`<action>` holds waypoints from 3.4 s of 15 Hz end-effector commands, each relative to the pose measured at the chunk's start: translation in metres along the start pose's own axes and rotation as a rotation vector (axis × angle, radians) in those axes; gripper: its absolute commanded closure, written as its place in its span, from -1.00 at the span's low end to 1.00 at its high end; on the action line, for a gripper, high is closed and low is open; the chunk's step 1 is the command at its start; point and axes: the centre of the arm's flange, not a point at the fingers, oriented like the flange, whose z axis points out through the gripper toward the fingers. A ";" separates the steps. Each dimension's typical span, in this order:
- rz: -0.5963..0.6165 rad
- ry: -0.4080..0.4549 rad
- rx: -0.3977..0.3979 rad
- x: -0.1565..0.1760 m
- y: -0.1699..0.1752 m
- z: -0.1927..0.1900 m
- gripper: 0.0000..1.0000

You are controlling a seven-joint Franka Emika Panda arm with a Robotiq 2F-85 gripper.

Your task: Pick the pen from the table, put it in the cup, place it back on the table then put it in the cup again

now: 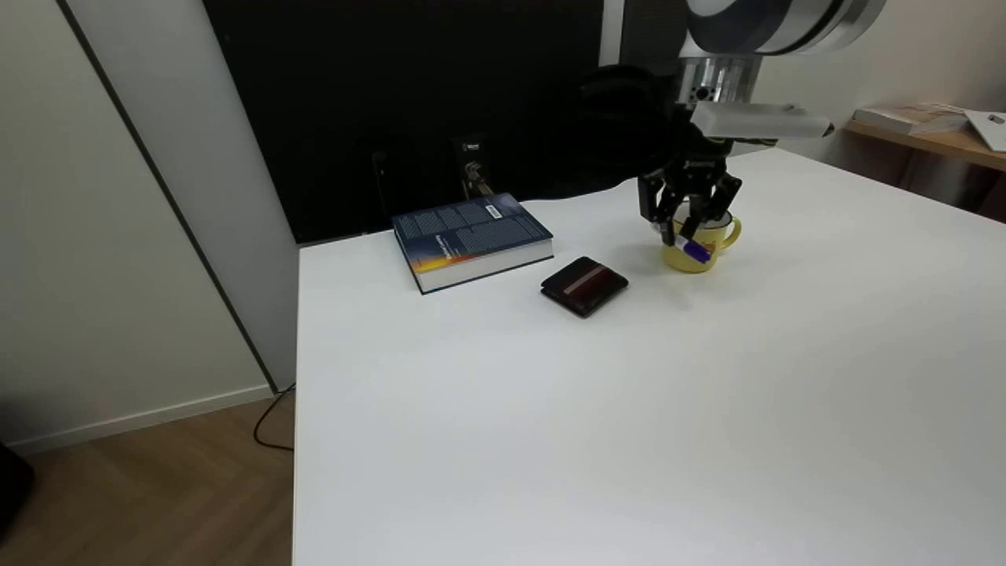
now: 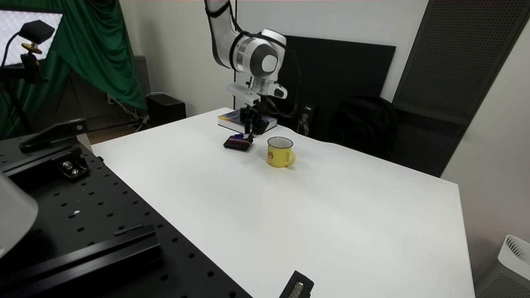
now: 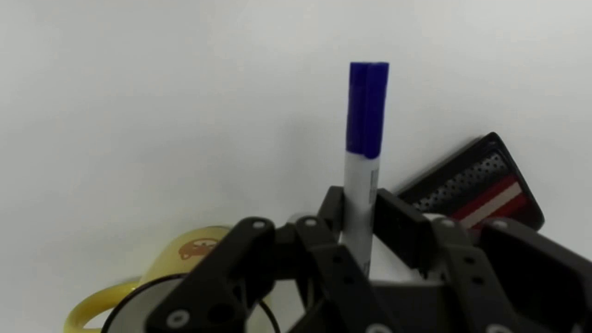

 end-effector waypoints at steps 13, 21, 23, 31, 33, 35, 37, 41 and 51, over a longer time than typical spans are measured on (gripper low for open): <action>0.321 0.036 0.146 0.032 0.072 -0.062 0.89; 0.458 0.004 0.276 0.034 0.092 -0.051 0.89; 0.486 -0.005 0.299 0.033 0.094 -0.047 0.89; 0.618 -0.018 0.376 0.029 0.118 -0.034 0.89; 0.650 -0.024 0.394 0.029 0.124 -0.031 0.89; 0.678 -0.034 0.410 0.028 0.129 -0.026 0.89; 0.701 -0.044 0.424 0.027 0.132 -0.021 0.89; 0.734 -0.053 0.445 0.026 0.138 -0.014 0.89; 0.785 -0.058 0.516 0.023 0.152 -0.009 0.89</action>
